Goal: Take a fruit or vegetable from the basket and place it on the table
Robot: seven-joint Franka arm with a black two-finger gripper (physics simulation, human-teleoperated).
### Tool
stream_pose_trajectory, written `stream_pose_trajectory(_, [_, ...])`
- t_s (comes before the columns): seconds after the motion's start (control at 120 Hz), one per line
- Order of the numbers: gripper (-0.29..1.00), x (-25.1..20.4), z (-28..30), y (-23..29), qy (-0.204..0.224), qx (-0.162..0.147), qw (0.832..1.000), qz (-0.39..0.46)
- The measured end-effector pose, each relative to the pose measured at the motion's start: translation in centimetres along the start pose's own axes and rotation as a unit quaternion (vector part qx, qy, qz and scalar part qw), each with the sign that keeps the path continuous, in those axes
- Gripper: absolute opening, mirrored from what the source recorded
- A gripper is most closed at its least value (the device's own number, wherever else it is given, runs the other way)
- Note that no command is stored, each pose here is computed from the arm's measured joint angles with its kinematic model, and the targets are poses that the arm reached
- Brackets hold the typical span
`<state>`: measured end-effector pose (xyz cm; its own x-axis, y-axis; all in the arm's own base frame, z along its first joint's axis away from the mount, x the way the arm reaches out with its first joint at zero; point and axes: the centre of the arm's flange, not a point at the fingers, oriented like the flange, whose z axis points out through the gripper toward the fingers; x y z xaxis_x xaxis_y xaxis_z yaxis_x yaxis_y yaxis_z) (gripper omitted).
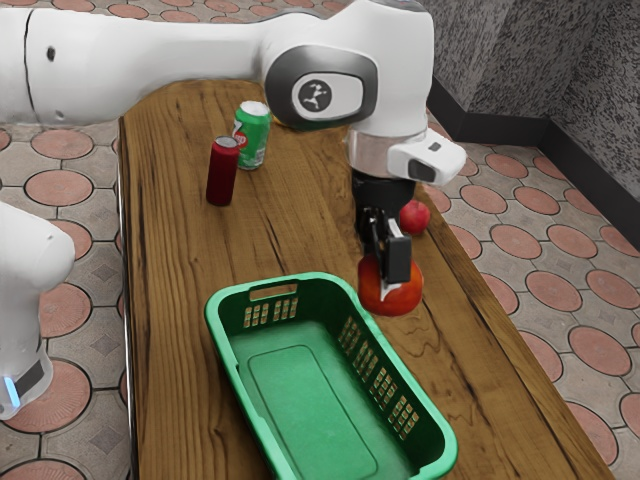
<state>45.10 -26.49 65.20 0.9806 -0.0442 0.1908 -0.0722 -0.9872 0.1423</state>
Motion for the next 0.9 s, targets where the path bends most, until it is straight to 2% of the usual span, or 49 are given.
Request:
stream_pose_trajectory(0.117, [0.11,4.2,-0.1,-2.4,-0.007,0.012,1.000,-0.003])
stream_pose_trajectory(0.35, [0.09,12.0,4.4,-7.8,-0.037,0.037,0.998,-0.022])
stream_pose_trajectory(0.6, [0.10,15.0,7.1,-11.8,-0.055,0.039,0.997,-0.038])
stream_pose_trajectory(0.683, [0.35,15.1,7.2,-12.2,-0.055,0.043,0.997,-0.039])
stream_pose_trajectory(0.775, [0.54,15.3,7.2,-12.8,-0.056,0.043,0.997,-0.043])
stream_pose_trajectory(0.825, [0.60,15.3,7.2,-12.8,-0.057,0.042,0.997,-0.043])
stream_pose_trajectory(0.9, [0.62,15.2,7.3,-12.9,-0.058,0.041,0.997,-0.043])
